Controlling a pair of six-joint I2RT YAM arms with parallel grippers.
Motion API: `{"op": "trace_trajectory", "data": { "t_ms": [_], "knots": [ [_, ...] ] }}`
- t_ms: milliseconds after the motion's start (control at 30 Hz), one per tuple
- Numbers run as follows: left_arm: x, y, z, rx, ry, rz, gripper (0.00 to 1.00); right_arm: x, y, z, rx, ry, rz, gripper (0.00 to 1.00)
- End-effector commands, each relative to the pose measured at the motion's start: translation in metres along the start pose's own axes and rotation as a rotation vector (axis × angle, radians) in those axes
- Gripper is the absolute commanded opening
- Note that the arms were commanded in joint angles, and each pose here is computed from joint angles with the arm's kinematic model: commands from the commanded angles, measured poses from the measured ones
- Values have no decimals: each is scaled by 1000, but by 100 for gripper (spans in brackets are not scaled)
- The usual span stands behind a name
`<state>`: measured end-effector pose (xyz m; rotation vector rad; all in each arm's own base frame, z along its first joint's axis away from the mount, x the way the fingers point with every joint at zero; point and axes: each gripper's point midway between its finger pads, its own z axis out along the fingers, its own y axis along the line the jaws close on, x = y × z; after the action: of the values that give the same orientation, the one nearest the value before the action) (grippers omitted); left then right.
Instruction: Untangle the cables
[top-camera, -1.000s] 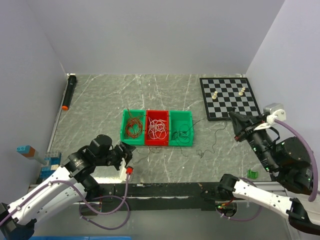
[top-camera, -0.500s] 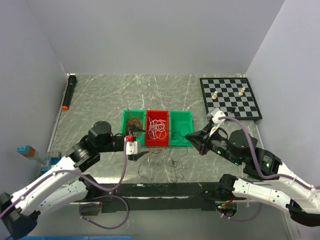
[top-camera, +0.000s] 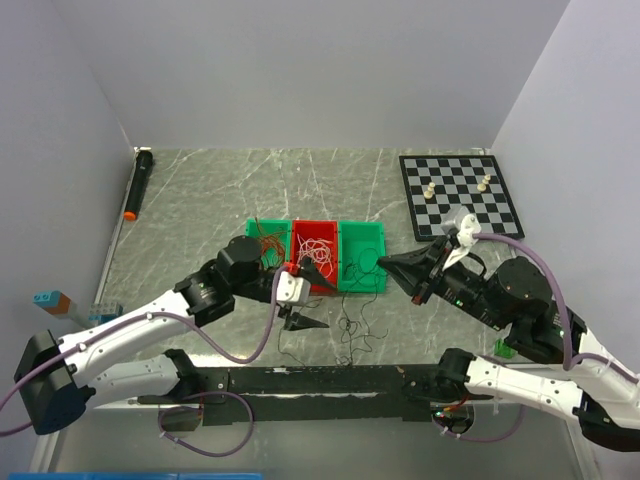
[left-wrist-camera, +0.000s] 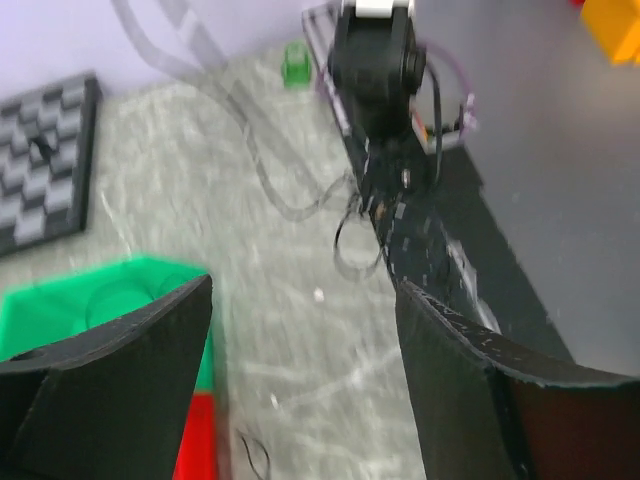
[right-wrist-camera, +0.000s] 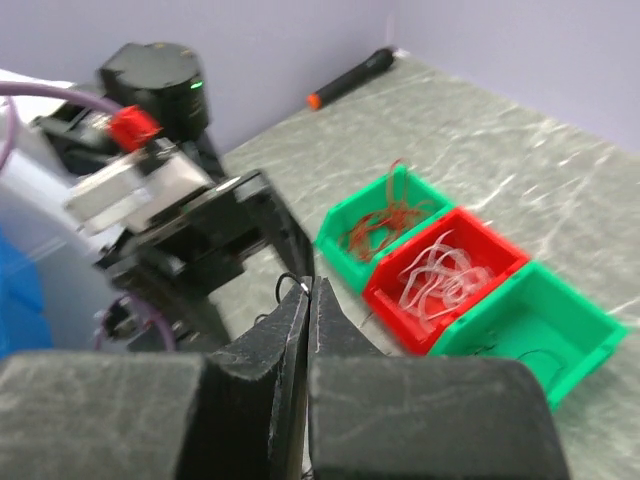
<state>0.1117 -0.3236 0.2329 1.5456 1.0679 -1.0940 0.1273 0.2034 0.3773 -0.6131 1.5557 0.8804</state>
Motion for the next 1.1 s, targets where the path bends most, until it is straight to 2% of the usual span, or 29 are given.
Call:
{"op": "trace_trajectory", "data": {
  "t_ms": [0, 67, 133, 233, 300, 400, 767, 933, 1067],
  "knots": [
    [-63, 7, 7, 20, -136, 107, 78, -61, -23, -1, 156, -167, -70, 0],
    [-71, 41, 1, -161, -128, 163, 79, -85, -43, -4, 277, -227, -136, 0],
    [-90, 85, -19, -425, -147, 219, 80, -112, -59, -7, 390, -283, -208, 0],
    [-118, 146, -73, -842, -173, 265, 80, -160, -64, -12, 468, -379, -316, 0],
    [-135, 166, -104, -980, -198, 257, 81, -195, -63, -19, 500, -462, -360, 0],
    [-154, 174, -132, -1061, -224, 233, 82, -237, -59, -23, 532, -550, -422, 0],
    [-166, 161, -159, -1069, -232, 248, 82, -324, -61, -17, 620, -741, -517, 0],
    [-168, 152, -160, -1022, -236, 261, 81, -380, -64, -30, 680, -854, -552, 0],
    [-155, 140, -152, -945, -211, 259, 81, -421, -48, -52, 648, -983, -527, 0]
  ]
}}
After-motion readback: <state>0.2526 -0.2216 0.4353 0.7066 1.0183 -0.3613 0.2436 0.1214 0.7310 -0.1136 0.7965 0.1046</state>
